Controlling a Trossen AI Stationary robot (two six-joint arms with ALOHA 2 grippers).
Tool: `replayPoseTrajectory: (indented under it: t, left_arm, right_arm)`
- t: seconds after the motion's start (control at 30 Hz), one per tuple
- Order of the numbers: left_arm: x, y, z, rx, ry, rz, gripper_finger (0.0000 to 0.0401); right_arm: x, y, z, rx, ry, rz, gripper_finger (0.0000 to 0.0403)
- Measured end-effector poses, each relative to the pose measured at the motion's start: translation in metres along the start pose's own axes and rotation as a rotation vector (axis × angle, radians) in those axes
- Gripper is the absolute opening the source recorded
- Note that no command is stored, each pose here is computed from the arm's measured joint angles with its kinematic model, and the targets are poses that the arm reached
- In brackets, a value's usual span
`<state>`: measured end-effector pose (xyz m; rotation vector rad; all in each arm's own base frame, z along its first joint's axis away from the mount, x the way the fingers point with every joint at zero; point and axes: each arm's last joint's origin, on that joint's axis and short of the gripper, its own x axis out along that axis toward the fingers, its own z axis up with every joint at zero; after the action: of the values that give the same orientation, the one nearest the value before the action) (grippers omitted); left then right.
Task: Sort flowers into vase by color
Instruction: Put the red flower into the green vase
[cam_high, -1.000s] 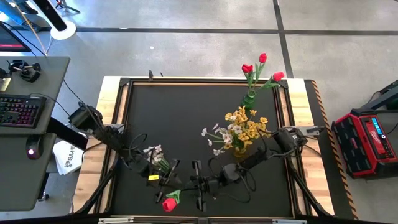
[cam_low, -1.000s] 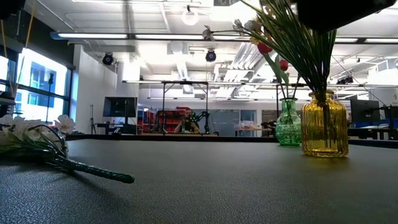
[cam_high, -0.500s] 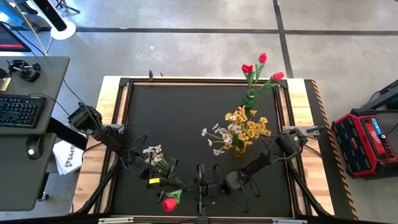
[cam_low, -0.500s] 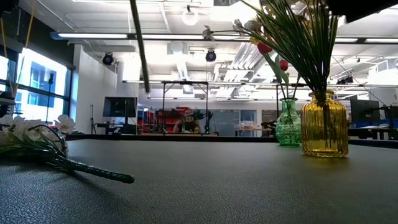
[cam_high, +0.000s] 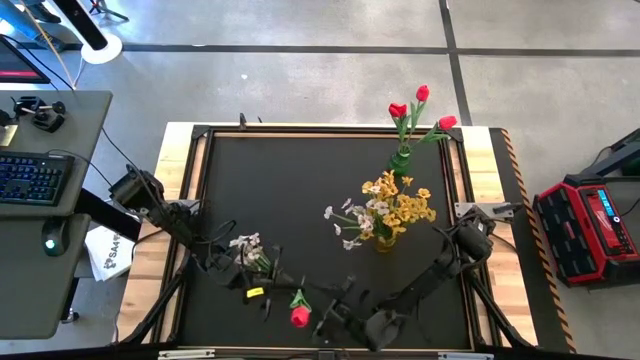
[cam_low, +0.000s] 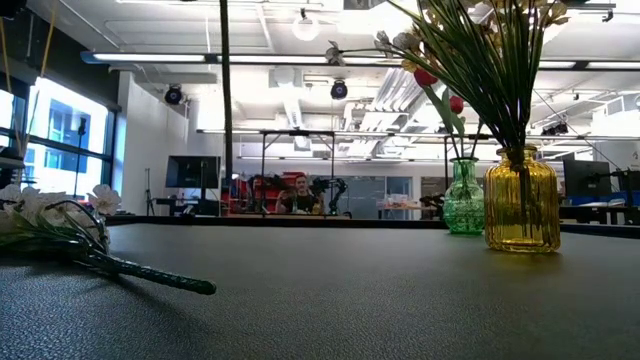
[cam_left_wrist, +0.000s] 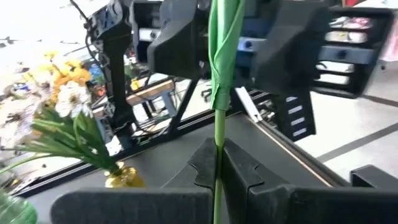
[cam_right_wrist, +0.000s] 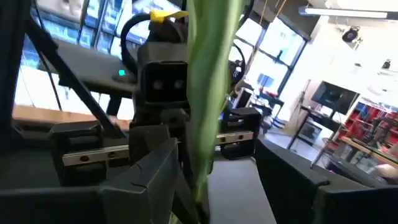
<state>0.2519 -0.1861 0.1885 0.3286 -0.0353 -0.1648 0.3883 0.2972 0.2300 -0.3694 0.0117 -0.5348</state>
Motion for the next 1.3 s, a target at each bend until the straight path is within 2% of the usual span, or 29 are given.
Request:
replayPoseTrajectory:
  t: [0.13,0.27,0.43,0.6,0.73,0.87,1.07,1.17,1.3]
  left_arm:
    - [0.000,0.001,0.000,0.000,0.009,0.023,0.0000]
    - [0.000,0.001,0.000,0.001,0.013,0.032,0.0000]
    - [0.000,0.001,-0.002,0.008,0.031,0.049,0.0000]
    - [0.000,0.001,-0.003,0.005,0.037,0.047,0.0002]
    - [-0.002,-0.001,-0.001,0.009,0.038,0.055,0.0018]
    - [-0.011,0.000,0.005,0.100,0.120,0.071,0.0055]
    - [-0.044,0.012,0.017,0.194,0.343,0.209,0.0102]
    - [-0.060,0.020,0.019,0.161,0.410,0.239,0.0112]
    - [-0.072,0.026,0.020,0.080,0.447,0.251,0.0115]
  right_arm:
    - [0.009,0.006,0.010,-0.013,0.051,0.043,0.0183]
    - [0.015,0.007,0.022,0.017,0.114,0.060,0.0150]
    - [0.015,0.003,0.039,0.082,0.172,0.067,0.0093]
    - [0.012,-0.001,0.043,0.113,0.239,0.067,0.0016]
    - [0.010,-0.006,0.048,0.147,0.275,0.061,0.0014]
    - [0.007,-0.016,0.063,0.143,0.314,0.074,0.0005]
    - [-0.001,-0.057,0.095,0.126,0.420,0.057,0.0003]
    - [-0.002,-0.089,0.104,0.112,0.402,-0.014,0.0003]
    - [0.007,-0.148,0.130,0.160,0.332,-0.154,0.0001]
